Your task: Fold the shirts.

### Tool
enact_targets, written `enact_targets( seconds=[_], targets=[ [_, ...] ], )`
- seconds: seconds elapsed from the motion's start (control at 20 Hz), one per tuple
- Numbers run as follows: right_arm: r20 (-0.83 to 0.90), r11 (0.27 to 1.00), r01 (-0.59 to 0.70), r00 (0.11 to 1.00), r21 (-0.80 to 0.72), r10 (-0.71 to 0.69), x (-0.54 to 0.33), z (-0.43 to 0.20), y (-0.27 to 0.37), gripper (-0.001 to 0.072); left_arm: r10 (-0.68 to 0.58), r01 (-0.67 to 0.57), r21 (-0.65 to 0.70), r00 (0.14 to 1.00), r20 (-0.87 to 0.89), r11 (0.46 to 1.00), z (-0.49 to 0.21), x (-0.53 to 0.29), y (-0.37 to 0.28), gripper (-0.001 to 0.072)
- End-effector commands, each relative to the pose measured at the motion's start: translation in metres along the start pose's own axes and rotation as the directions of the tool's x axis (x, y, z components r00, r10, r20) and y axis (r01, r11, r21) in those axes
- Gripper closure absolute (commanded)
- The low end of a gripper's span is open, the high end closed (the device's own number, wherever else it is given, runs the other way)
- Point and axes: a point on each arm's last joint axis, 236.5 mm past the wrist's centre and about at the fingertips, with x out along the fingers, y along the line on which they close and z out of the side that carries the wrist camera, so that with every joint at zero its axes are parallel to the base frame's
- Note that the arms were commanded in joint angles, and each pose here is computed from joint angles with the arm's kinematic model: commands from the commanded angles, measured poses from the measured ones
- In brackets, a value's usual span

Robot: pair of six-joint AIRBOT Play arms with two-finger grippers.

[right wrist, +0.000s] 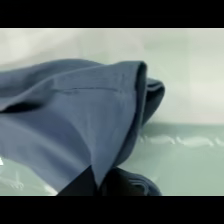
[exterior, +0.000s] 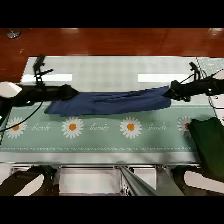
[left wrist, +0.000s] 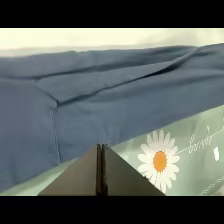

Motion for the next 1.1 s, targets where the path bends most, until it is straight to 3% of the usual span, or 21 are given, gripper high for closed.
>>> enact_targets(
  seconds=[0.0,0.2,0.35,0.7,0.85,1.05],
  targets=[
    [0.067,0.990,0.120,0.991,-0.078,-0.115,-0.059,-0.030,0.002,0.0683,0.088,-0.076,0.165,0.994,-0.064,0.983,0.008,0.063,-0.039,0.0686],
    [0.211,0.989,0.104,0.974,-0.109,-0.079,-0.116,-0.059,0.044,0.0682,0.055,-0.007,0.217,0.975,-0.218,0.976,-0.027,0.170,-0.111,0.0684],
    [0.242,0.988,0.069,0.970,-0.137,-0.034,-0.131,-0.073,0.064,0.0682,-0.043,0.108,0.171,0.936,-0.348,0.979,-0.077,0.226,-0.162,0.0684],
    [0.278,0.979,-0.062,0.954,-0.193,0.115,-0.137,-0.068,0.101,0.0682,-0.205,0.272,0.046,0.817,-0.539,0.961,-0.174,0.256,-0.244,0.0683],
    [0.280,0.979,-0.062,0.953,-0.197,0.117,-0.137,-0.068,0.101,0.0681,-0.228,0.285,0.033,0.825,-0.518,0.958,-0.130,0.238,-0.240,0.0683],
    [0.264,0.969,-0.081,0.954,-0.234,0.143,-0.132,-0.072,0.115,0.0682,-0.239,0.238,-0.043,0.917,-0.319,0.970,0.010,0.186,-0.182,0.0683]
  ],
)
